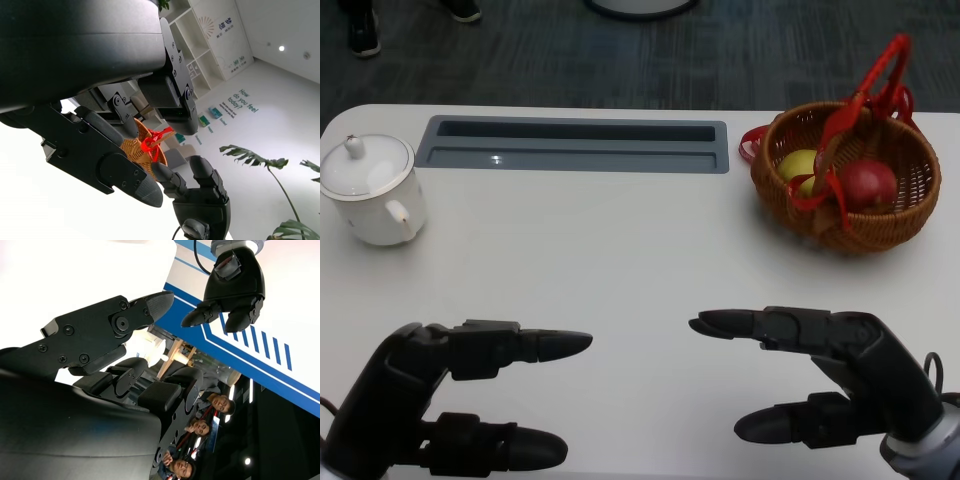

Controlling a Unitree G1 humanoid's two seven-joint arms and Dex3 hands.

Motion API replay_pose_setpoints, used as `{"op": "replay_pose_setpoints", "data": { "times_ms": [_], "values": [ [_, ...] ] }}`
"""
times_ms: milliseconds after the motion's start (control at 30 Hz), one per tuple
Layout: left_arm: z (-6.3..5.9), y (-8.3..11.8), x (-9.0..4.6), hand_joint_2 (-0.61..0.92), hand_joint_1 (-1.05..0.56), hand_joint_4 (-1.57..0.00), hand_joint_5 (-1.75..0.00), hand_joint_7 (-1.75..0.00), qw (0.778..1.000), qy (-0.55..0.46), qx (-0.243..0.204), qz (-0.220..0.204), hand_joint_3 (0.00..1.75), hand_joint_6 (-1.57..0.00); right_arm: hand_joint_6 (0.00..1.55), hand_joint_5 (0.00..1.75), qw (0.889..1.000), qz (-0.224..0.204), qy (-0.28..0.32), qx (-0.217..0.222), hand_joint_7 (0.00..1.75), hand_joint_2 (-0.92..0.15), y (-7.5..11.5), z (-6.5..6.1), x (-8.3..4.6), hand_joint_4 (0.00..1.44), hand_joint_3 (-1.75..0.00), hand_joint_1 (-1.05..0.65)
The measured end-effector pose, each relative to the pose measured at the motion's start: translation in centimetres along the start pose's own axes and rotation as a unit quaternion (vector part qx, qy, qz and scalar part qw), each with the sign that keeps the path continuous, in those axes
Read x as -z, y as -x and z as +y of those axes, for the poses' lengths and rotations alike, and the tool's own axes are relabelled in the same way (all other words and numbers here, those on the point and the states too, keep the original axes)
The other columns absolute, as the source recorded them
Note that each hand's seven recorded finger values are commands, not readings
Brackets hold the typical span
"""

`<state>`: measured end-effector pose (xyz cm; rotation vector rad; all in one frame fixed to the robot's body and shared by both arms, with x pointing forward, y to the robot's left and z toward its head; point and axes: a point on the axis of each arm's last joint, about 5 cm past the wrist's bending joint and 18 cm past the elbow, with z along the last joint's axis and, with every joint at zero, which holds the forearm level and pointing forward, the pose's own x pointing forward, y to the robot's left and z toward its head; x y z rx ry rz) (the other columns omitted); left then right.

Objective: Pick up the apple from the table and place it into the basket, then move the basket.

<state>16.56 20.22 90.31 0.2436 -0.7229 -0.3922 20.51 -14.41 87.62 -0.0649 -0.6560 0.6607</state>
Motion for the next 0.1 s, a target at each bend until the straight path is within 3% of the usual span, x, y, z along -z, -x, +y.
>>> {"op": "replay_pose_setpoints", "data": {
  "times_ms": [100],
  "values": [
    [0.01, -0.05, 0.0, 0.69, -0.46, -0.97, -0.01, -0.01, 1.0, 0.0, 0.0, -0.001, 0.0, -0.9, 0.7, 0.01, 1.0, -0.001, 0.004, 0.001, 0.01, -0.78, 0.0, -0.03, 0.06, 0.73, 0.0, -0.38]
  ]
}}
